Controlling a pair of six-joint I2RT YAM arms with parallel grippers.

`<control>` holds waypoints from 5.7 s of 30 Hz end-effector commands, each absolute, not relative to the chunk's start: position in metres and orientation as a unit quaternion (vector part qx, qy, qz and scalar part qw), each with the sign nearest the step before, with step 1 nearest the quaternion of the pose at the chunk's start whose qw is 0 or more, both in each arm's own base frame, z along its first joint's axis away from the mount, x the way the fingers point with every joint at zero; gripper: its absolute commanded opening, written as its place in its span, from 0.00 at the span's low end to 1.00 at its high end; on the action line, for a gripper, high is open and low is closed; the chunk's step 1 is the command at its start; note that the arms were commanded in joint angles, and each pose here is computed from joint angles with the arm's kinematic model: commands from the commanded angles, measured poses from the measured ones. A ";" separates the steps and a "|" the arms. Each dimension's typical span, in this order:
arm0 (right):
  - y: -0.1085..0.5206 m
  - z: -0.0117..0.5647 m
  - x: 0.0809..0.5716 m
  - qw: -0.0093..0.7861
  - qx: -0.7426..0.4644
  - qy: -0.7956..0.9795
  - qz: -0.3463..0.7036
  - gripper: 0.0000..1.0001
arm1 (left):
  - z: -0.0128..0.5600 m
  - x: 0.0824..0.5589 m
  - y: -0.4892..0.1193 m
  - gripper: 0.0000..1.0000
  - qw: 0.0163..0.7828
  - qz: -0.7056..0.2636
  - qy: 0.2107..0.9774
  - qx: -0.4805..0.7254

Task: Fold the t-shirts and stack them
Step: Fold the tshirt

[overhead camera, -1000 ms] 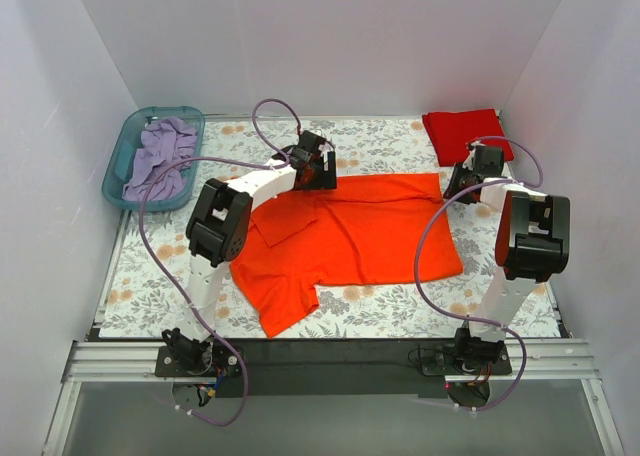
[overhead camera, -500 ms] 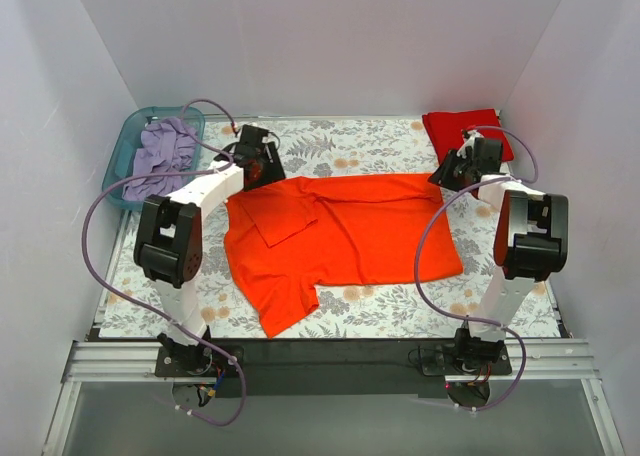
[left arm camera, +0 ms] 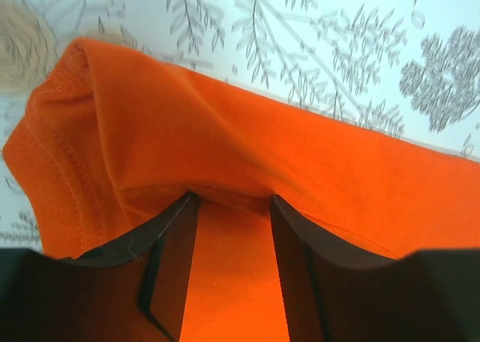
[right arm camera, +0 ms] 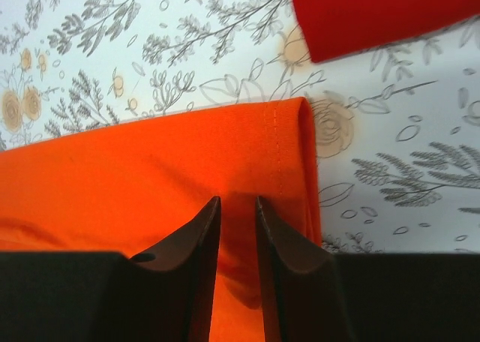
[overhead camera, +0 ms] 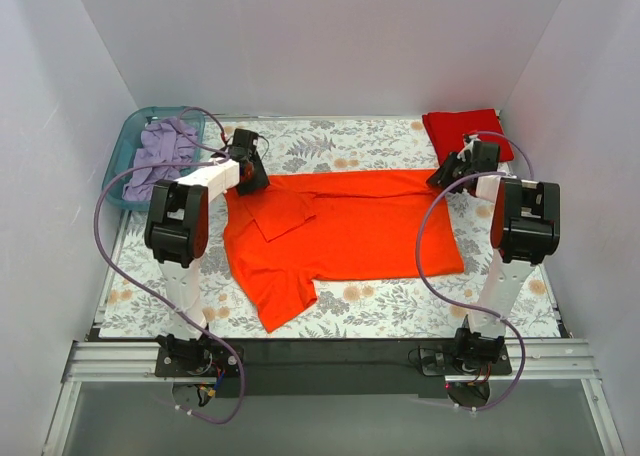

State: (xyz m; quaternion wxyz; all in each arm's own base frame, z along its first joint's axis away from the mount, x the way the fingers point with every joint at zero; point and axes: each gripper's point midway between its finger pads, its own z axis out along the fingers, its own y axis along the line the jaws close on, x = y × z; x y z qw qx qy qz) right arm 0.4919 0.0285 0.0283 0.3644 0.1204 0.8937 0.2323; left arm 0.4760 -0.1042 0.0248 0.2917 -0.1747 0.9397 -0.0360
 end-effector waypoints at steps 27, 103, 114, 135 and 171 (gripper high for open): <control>0.042 0.095 0.344 0.381 0.129 0.879 0.255 0.35 | 0.085 0.315 -0.058 0.58 0.277 -0.022 0.930 -0.241; 0.011 0.041 0.251 0.254 0.210 0.932 0.153 0.32 | 0.073 0.399 -0.057 0.13 0.254 -0.012 0.931 -0.261; 0.002 0.018 0.240 0.218 0.220 0.943 0.121 0.27 | 0.033 0.427 -0.038 0.06 0.242 0.038 0.935 -0.256; -0.034 0.002 0.220 0.188 0.271 0.943 0.056 0.28 | 0.013 0.423 -0.020 0.17 0.244 0.053 0.934 -0.256; 0.101 0.061 0.243 0.240 -0.020 0.960 0.146 0.34 | 0.027 0.221 -0.087 0.36 0.090 0.018 0.973 -0.212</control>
